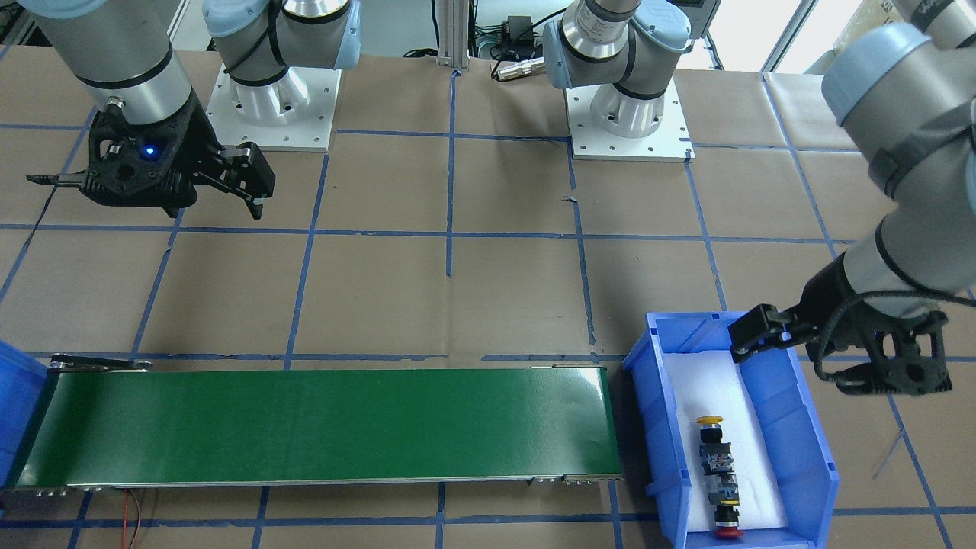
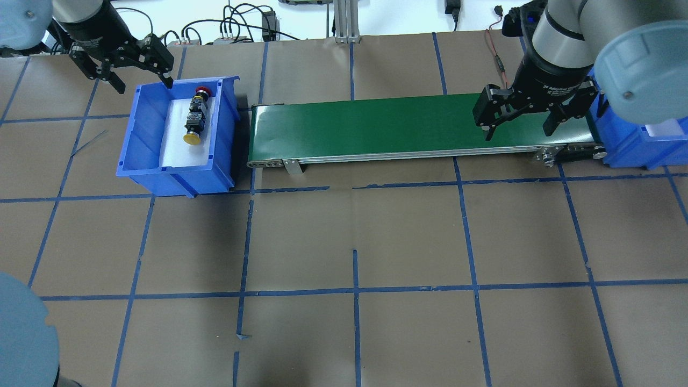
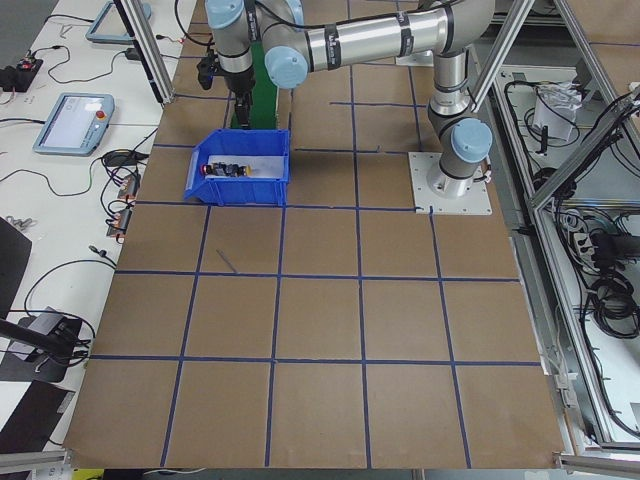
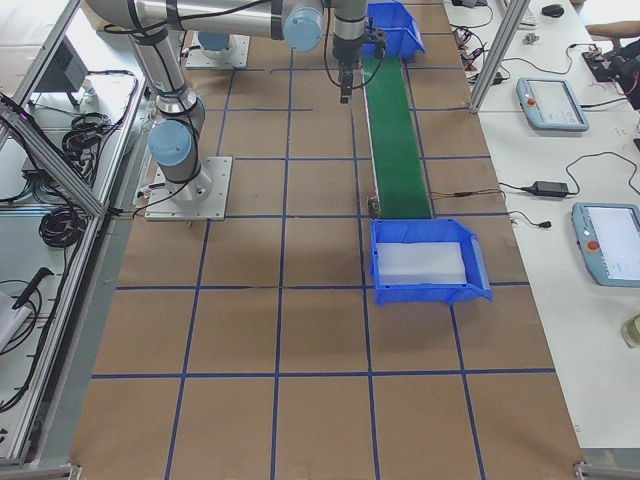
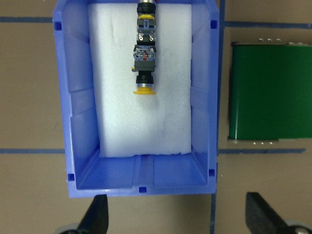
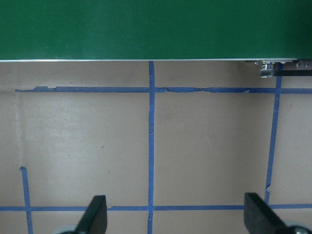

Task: Transport two buttons from left to right
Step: 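Lower the left gripper into the near blue bin and grasp a red-capped button, then lift the red-capped button out of the bin with the left gripper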

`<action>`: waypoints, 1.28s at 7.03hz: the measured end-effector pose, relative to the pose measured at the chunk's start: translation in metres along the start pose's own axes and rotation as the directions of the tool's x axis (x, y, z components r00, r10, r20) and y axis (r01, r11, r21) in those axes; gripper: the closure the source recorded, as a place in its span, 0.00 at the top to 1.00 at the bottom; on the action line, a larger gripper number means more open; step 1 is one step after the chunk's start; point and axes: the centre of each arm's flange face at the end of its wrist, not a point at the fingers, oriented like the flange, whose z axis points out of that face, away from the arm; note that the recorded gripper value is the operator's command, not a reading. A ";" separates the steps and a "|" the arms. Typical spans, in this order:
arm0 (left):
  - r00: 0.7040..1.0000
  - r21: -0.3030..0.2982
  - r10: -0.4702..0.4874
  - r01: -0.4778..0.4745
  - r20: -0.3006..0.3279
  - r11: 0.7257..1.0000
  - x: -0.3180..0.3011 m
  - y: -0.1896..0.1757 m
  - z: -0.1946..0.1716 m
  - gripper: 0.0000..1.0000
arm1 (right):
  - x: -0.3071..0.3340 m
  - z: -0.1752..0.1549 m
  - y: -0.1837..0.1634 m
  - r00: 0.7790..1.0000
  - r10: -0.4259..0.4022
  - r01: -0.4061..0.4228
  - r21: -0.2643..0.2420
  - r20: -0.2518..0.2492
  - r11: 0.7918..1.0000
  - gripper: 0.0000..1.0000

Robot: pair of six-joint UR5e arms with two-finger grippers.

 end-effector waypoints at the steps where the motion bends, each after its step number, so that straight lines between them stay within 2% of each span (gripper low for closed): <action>1: 1.000 0.000 0.000 0.000 0.002 1.000 -0.004 -0.017 0.024 1.00 | 0.000 0.000 0.000 1.000 0.000 0.000 -0.001 0.000 1.000 1.00; 5: 1.000 -0.026 0.000 -0.001 -0.005 1.000 -0.014 -0.071 0.099 1.00 | 0.000 0.001 -0.001 1.000 -0.001 0.001 -0.003 0.000 1.000 1.00; 9: 1.000 -0.009 0.006 -0.006 -0.008 1.000 -0.015 -0.094 0.149 0.98 | 0.000 0.003 0.000 1.000 0.001 -0.001 -0.006 0.000 1.000 1.00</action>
